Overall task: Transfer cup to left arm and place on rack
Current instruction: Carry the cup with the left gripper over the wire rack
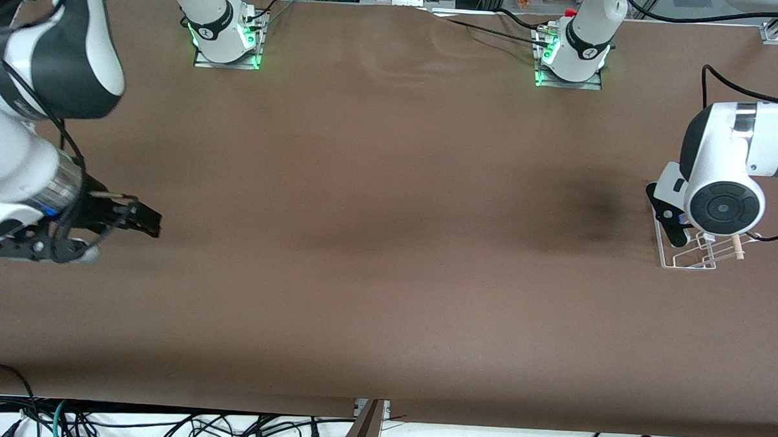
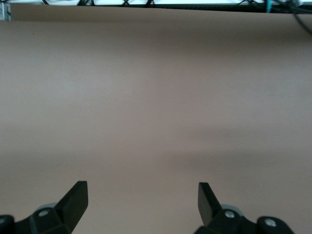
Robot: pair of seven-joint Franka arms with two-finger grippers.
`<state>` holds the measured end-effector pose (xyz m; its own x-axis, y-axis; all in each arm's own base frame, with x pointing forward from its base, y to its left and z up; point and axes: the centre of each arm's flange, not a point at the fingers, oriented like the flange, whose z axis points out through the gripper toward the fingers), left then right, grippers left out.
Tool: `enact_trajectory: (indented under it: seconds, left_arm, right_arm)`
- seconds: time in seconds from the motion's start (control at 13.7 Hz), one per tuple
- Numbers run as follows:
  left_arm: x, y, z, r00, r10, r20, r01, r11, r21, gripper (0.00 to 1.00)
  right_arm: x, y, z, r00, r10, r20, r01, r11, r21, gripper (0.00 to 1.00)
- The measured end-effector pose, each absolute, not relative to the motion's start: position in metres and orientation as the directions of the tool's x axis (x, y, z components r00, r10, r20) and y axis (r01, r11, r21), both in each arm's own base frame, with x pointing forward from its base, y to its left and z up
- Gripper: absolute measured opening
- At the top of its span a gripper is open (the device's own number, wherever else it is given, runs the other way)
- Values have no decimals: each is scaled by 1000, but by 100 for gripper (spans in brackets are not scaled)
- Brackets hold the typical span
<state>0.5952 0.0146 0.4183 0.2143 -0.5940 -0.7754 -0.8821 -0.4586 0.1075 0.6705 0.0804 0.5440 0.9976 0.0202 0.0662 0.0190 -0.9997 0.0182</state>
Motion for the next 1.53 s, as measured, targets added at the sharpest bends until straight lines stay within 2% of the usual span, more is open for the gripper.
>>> enact_trajectory:
  seconds: [0.22, 0.44, 0.73, 1.02, 1.53]
  left_arm:
    - [564, -19, 389, 234, -313, -921, -846, -532, -34, 74]
    - [543, -12, 344, 216, -178, -960, -849, -520, -94, 74]
    - [536, 28, 322, 242, -173, -955, -848, -515, -122, 74]
    - [514, 54, 300, 291, -169, -942, -852, -494, -174, 74]
    - [493, 52, 271, 336, -179, -925, -852, -476, -218, 74]
  right_arm:
    - [649, 67, 566, 998, 21, 58, 20, -999, 30, 100]
    - [636, 61, 576, 999, 15, 47, 13, -999, 46, 100]
    - [634, 48, 573, 1000, -4, 31, -6, -998, 55, 100]
    - [634, 48, 572, 1000, -5, 27, -6, -998, 55, 100]
    - [633, 46, 571, 1000, -8, 15, -9, -998, 57, 100]
